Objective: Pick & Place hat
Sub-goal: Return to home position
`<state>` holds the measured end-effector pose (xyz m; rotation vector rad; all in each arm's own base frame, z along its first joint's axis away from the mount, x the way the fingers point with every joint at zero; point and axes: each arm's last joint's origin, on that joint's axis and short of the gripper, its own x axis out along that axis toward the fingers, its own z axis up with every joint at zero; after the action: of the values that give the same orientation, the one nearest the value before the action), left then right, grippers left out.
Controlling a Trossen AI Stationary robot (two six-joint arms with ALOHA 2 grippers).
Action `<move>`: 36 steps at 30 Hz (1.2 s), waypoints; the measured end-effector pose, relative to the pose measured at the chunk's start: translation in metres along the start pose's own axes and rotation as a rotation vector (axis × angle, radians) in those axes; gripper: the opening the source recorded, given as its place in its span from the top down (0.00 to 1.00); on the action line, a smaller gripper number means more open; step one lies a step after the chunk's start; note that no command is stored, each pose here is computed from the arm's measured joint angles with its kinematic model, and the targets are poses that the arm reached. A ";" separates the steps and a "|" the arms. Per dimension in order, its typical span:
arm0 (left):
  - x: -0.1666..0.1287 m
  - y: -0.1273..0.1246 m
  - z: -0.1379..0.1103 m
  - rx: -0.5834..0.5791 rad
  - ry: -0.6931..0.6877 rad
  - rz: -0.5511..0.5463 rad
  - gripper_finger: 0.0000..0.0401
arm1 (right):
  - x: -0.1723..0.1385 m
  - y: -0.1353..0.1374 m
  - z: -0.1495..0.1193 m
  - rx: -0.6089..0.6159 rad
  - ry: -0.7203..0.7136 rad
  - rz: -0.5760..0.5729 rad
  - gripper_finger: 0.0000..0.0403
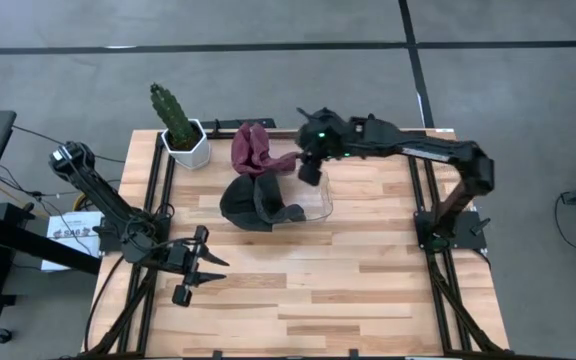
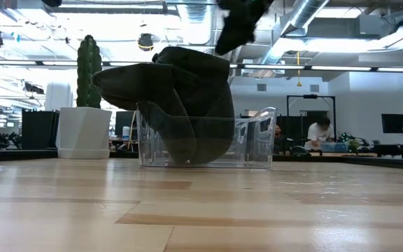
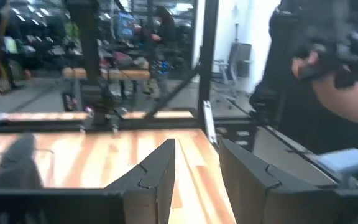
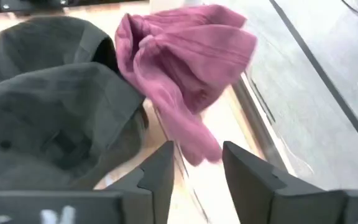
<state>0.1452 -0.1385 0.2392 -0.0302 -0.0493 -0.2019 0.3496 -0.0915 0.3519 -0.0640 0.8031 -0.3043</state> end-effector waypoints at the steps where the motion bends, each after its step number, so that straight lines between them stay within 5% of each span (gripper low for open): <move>1: 0.001 -0.001 -0.002 -0.011 0.008 -0.014 0.70 | -0.010 0.001 -0.001 0.004 0.002 0.001 0.70; 8: 0.008 0.007 -0.004 -0.020 0.018 -0.041 0.70 | -0.075 0.029 -0.034 -0.044 -0.167 0.093 0.79; 12: 0.016 0.029 0.000 -0.042 0.000 0.013 0.70 | -0.098 0.048 -0.078 -0.066 -0.287 0.159 0.80; 15: 0.019 0.053 0.006 -0.084 -0.001 -0.050 0.70 | -0.108 0.059 -0.119 -0.060 -0.397 0.217 0.80; 18: 0.018 0.078 0.008 -0.104 0.024 -0.087 0.70 | -0.109 0.067 -0.161 -0.038 -0.506 0.276 0.80; 26: -0.005 0.113 -0.019 -0.121 0.042 0.082 0.70 | -0.091 0.073 -0.262 0.083 -0.667 0.324 0.80; 32: -0.038 0.120 -0.059 -0.173 -0.073 0.127 0.70 | -0.081 0.070 -0.304 0.148 -0.756 0.254 0.80; 36: -0.042 0.120 -0.058 -0.176 -0.072 0.130 0.70 | -0.076 0.070 -0.316 0.133 -0.736 0.233 0.80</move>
<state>0.1313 -0.0147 0.1762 -0.2160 -0.1007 -0.0747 0.0908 0.0156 0.1738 0.0428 0.0554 -0.0949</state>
